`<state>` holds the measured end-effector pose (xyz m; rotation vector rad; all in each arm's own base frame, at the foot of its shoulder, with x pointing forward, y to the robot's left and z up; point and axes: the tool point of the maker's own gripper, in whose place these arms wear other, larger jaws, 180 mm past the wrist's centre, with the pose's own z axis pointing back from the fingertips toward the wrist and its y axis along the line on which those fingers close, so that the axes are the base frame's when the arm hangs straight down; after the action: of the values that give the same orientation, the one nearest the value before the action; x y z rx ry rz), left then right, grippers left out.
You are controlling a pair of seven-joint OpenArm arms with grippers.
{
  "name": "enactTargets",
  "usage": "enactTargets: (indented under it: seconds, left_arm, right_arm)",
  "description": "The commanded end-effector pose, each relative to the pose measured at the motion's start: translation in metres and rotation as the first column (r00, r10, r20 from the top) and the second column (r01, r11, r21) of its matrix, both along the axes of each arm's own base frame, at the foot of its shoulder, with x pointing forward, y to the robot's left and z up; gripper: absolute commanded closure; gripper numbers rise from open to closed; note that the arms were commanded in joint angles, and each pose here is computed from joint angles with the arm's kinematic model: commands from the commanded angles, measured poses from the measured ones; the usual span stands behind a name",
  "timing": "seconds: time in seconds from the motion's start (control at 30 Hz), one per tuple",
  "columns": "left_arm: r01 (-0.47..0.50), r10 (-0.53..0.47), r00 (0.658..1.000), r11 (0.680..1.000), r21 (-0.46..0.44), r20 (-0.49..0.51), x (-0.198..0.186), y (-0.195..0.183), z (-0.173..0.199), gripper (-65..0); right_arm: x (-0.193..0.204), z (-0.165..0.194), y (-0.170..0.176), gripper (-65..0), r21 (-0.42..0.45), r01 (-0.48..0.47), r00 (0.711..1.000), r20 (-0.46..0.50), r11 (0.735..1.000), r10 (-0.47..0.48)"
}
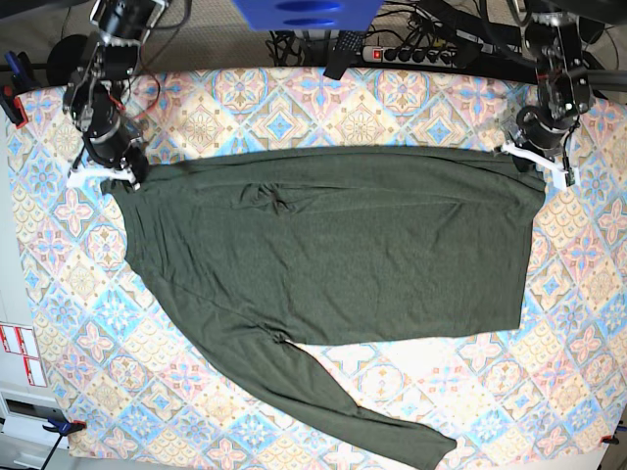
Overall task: Fold the T-shirt properly
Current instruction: 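Pull the hem with both grippers past the collar edge and release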
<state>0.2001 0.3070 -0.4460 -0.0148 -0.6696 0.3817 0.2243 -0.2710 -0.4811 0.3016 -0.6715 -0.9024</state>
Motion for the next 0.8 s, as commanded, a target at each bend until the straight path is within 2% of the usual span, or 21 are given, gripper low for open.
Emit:
enactTargets:
  seconds: [0.0, 0.37, 0.77]
  left_arm:
    - [0.006, -0.007, 0.999, 0.999, 0.043, 0.035, 0.004, 0.009, 0.013, 0.0]
    - [0.02, -0.017, 0.998, 0.999, 0.049, -0.054, -0.039, 0.008, 0.0, 0.0]
    - [0.003, 0.005, 0.993, 0.998, 0.062, -0.116, -0.071, 0.017, -0.006, 0.0]
  right_arm:
    - [-0.006, 0.005, -0.013, -0.2, -0.045, 0.008, 1.0, -0.011, 0.999, -0.009]
    - [-0.073, 0.008, -0.026, -0.2, -0.117, -0.008, 0.995, -0.096, 0.993, -0.004]
    - [-0.084, 0.013, -0.029, -0.2, -0.132, -0.014, 0.994, -0.107, 0.991, 0.0]
